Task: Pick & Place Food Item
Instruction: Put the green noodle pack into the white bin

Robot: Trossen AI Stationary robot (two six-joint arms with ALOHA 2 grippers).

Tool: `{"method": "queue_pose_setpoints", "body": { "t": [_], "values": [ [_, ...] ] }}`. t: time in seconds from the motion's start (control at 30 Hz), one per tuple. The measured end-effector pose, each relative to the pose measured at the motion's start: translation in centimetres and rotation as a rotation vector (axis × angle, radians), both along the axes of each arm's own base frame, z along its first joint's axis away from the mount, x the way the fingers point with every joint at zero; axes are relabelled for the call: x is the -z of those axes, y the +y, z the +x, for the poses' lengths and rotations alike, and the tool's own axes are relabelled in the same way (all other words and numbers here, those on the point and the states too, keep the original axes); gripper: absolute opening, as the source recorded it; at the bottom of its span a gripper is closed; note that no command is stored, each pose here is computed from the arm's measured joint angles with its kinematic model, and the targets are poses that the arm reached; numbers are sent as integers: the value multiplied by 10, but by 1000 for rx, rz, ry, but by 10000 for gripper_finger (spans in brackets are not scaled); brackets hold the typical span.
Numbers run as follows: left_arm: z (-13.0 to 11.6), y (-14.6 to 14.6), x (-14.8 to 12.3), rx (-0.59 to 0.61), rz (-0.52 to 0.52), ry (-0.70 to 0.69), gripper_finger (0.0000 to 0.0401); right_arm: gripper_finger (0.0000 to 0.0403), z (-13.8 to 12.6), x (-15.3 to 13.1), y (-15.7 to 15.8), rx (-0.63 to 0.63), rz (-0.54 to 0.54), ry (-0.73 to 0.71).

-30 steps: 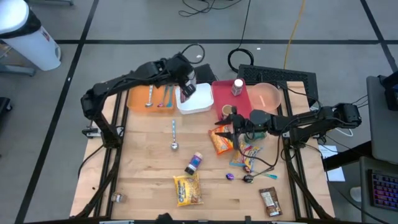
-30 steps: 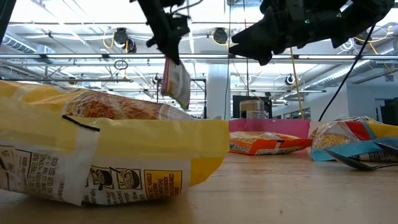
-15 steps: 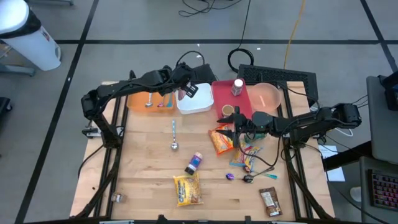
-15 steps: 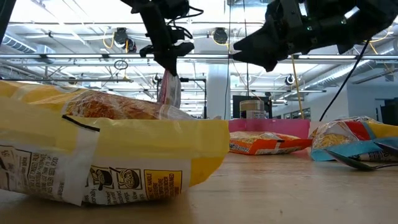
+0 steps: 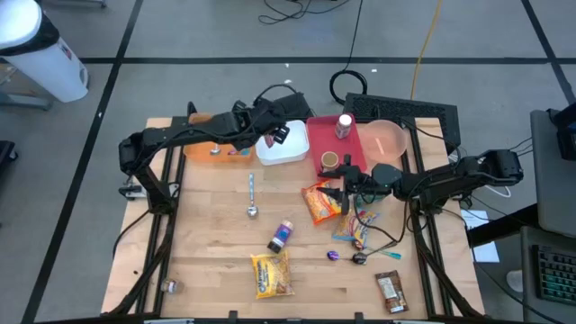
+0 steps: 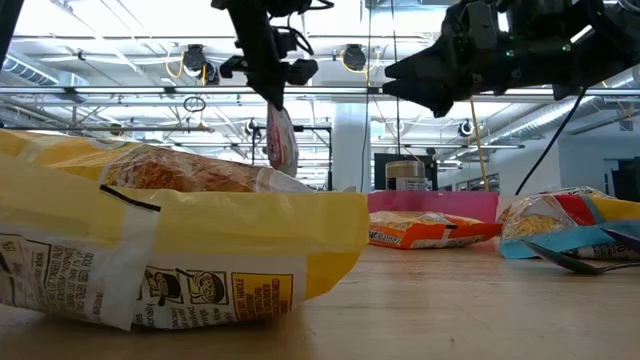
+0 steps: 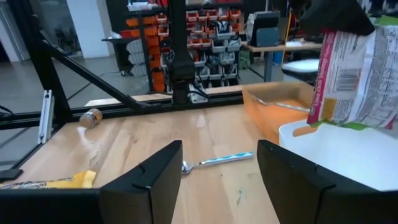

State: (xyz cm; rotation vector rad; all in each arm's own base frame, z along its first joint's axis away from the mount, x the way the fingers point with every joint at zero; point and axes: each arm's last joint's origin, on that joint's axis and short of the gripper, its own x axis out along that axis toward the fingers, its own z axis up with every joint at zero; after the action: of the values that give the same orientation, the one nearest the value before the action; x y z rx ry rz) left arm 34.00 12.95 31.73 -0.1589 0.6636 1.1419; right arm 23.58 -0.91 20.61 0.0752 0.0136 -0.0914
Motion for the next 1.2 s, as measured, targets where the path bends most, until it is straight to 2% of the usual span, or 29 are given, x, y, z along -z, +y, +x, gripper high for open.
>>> {"method": "queue_pose_setpoints", "body": {
  "t": [0.23,0.5,0.77,1.0,1.2],
  "values": [
    [2,-2,2,-61,0,-53,0,200,0,-8,0,8,-96,-77],
    [7,-2,16,-116,0,-23,0,197,-1,-14,-3,110,-168,-123],
    [4,-8,20,-206,9,-52,0,196,-1,-10,-3,103,-142,-86],
    [7,-27,20,-280,19,-168,0,196,0,-2,-3,93,-137,0],
    [11,-36,22,-332,19,-266,0,198,-1,4,-3,92,-32,50]
  ]
}}
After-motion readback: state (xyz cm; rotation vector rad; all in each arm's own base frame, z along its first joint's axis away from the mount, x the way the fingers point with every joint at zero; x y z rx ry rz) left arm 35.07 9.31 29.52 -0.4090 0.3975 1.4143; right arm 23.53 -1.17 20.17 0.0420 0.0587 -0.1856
